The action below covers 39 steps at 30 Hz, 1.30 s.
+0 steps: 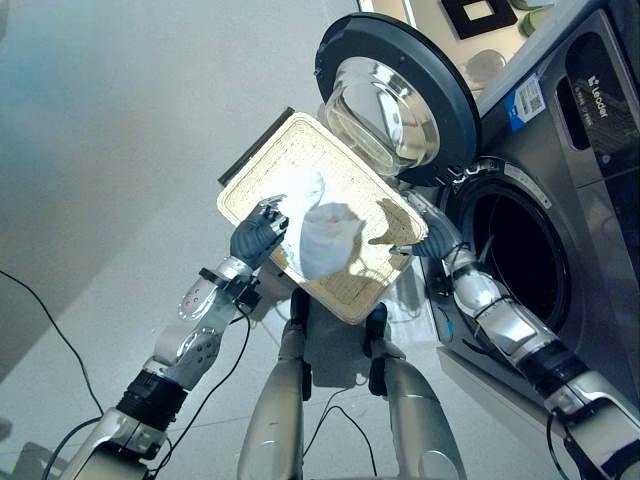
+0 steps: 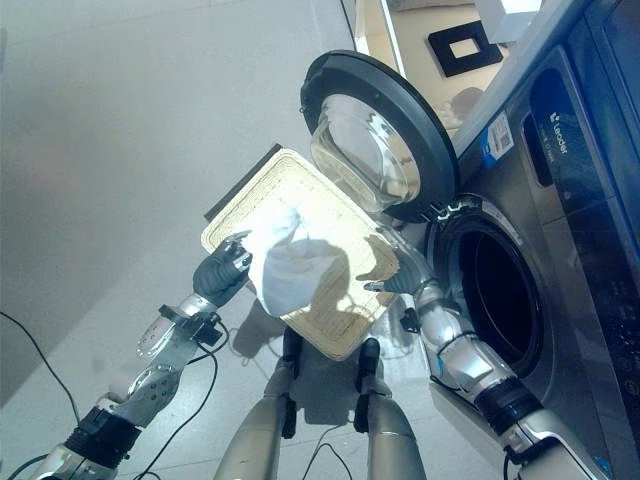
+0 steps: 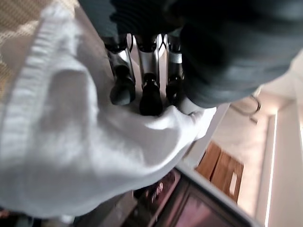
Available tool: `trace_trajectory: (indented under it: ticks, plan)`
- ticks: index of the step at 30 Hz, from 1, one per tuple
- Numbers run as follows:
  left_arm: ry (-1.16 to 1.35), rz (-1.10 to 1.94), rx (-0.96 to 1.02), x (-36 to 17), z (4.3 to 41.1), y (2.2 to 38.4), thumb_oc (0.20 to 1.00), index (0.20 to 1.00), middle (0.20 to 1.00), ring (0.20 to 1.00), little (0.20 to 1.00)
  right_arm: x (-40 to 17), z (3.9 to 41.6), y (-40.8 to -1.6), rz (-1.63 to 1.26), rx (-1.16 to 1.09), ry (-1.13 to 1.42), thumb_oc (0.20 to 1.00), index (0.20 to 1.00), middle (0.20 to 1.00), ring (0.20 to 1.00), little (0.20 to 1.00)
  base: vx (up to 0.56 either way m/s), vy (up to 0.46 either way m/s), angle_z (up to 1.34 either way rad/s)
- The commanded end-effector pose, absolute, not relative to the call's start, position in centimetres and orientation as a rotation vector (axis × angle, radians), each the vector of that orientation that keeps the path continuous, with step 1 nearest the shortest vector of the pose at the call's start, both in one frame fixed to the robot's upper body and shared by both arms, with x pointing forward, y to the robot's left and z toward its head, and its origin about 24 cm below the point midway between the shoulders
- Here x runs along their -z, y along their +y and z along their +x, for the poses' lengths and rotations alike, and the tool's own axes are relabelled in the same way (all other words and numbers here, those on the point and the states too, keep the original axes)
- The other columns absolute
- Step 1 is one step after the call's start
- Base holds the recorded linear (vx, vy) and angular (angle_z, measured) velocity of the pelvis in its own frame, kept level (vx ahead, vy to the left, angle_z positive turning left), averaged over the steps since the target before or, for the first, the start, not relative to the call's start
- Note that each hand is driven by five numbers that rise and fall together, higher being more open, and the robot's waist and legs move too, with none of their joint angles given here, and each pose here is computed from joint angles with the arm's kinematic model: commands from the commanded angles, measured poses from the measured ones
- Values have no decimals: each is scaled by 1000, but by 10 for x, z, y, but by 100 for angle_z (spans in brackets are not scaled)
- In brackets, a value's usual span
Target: Put the clothes into the washing machine.
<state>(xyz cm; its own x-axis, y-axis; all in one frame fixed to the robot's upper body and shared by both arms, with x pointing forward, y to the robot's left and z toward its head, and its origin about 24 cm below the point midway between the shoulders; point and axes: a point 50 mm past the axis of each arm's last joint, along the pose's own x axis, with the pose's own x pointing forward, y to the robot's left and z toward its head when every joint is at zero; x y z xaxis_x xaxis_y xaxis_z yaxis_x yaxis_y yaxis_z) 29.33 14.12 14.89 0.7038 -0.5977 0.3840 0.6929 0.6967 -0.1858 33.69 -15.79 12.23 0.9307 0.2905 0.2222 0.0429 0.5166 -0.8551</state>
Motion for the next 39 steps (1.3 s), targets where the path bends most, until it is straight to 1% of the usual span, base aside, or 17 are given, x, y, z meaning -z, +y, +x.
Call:
trace_trajectory:
  ticks: [1, 4, 7, 15, 16, 17, 20, 24, 26, 27, 28, 29, 30, 37, 39]
  plan:
    - [-448, -355, 933, -188, 282, 116, 200, 200, 200, 200, 200, -145, 338, -140, -1082, -254, -461, 1000, 1000, 1000, 1000, 1000, 4, -42, 3]
    - [-429, -331, 969, -192, 281, 110, 200, 200, 200, 200, 200, -147, 334, -123, -1025, -417, -446, 1000, 1000, 1000, 1000, 1000, 0, -39, 1]
    - [-394, -303, 996, -193, 281, 103, 200, 200, 200, 200, 200, -149, 325, -103, -865, -606, -405, 1000, 1000, 1000, 1000, 1000, 9, -36, 0]
    - [-319, -334, 1067, -184, 279, 90, 200, 200, 200, 200, 200, -144, 308, -76, -569, -849, -326, 1000, 1000, 1000, 1000, 1000, 0, 0, 0]
    - [-300, -351, 1078, -182, 278, 86, 200, 200, 200, 200, 200, -142, 304, -69, -513, -917, -295, 1000, 1000, 1000, 1000, 1000, 0, 0, 0]
    - [-300, -350, 1080, -181, 278, 84, 200, 200, 200, 200, 200, -141, 303, -66, -496, -938, -285, 1000, 1000, 1000, 1000, 1000, -5, 8, -4]
    - [-271, -357, 1093, -176, 278, 77, 200, 200, 200, 200, 200, -132, 292, -52, -310, -1095, -171, 1000, 1000, 1000, 1000, 1000, -6, 6, -6]
    - [-242, -367, 1074, -168, 280, 73, 200, 200, 200, 200, 200, -119, 281, -39, -84, -1223, -53, 1000, 1000, 1000, 1000, 1000, -5, 16, -12]
    - [-234, -364, 1053, -164, 281, 73, 200, 200, 200, 200, 200, -113, 276, -35, 16, -1264, -8, 558, 558, 558, 558, 558, -5, 6, -5]
    - [-230, -367, 1034, -161, 282, 74, 200, 200, 200, 200, 200, -109, 272, -32, 98, -1283, 26, 285, 285, 285, 285, 285, 0, 0, 0]
    - [-230, -367, 1034, -161, 282, 74, 200, 200, 200, 200, 200, -109, 272, -32, 98, -1283, 26, 285, 285, 285, 285, 285, -11, 10, -5]
    - [-227, -376, 1019, -160, 283, 75, 200, 200, 200, 200, 200, -106, 270, -31, 146, -1300, 48, 200, 200, 200, 200, 200, -15, 14, -13]
    - [-225, -387, 955, -155, 287, 80, 200, 200, 200, 200, 200, -94, 263, -30, 273, -1337, 120, 200, 200, 200, 200, 200, -19, 17, -16]
    - [-223, -419, 770, -141, 296, 103, 200, 200, 200, 200, 200, -73, 250, -33, 511, -1393, 264, 200, 200, 200, 200, 200, -13, 5, -8]
    - [-221, -419, 757, -139, 296, 104, 200, 200, 200, 200, 200, -72, 250, -33, 522, -1392, 266, 200, 200, 200, 200, 200, 0, 0, 0]
